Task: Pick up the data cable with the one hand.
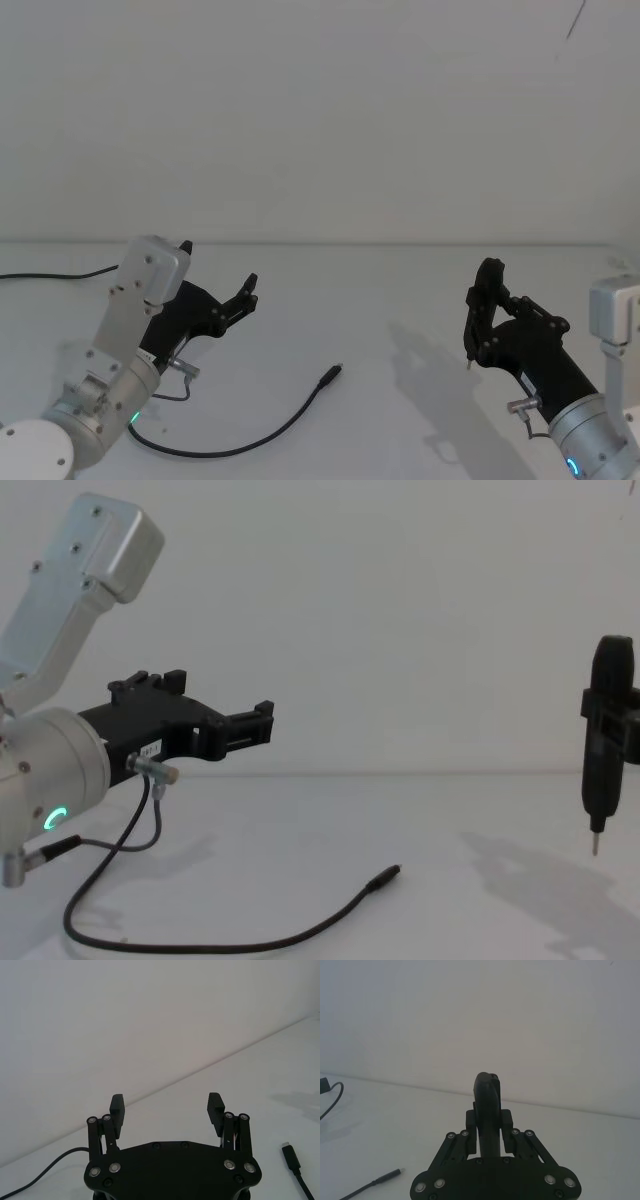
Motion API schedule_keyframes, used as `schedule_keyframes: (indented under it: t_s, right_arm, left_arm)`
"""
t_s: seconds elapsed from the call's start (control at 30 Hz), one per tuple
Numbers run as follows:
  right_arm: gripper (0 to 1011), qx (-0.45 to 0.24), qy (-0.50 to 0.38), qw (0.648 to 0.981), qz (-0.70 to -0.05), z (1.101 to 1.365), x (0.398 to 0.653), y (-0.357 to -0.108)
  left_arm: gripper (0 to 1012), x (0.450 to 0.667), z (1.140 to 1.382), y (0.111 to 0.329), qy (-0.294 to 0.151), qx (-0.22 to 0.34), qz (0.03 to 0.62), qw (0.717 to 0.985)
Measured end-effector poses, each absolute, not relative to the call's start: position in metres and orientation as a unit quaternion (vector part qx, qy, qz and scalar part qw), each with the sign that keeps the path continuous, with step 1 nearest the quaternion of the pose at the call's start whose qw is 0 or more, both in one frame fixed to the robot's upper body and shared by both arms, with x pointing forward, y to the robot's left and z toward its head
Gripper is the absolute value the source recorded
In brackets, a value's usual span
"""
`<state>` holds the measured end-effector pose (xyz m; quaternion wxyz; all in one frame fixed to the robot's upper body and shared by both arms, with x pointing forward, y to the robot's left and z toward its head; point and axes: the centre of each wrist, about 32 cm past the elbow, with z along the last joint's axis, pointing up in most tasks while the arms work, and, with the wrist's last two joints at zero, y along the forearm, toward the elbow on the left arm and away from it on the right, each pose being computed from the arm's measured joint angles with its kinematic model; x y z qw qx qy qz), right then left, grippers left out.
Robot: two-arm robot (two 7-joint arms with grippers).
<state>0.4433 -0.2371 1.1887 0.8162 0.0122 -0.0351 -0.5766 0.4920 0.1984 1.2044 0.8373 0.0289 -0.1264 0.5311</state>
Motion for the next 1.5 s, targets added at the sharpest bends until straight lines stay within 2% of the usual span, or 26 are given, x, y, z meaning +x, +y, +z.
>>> schedule_keyframes:
  t_s: [1.2, 1.5]
  right_arm:
    - [284, 0.012, -0.035, 0.816, -0.577, 1.1887, 0.4433, -0.2371]
    - [283, 0.012, -0.035, 0.816, -0.577, 1.1887, 0.4433, -0.2371]
  left_arm:
    - [1001, 0.4920, 1.2044, 0.1984, -0.126, 0.029, 0.531, 0.837]
    - [1001, 0.4952, 1.2083, 0.2008, -0.119, 0.039, 0.510, 0.851]
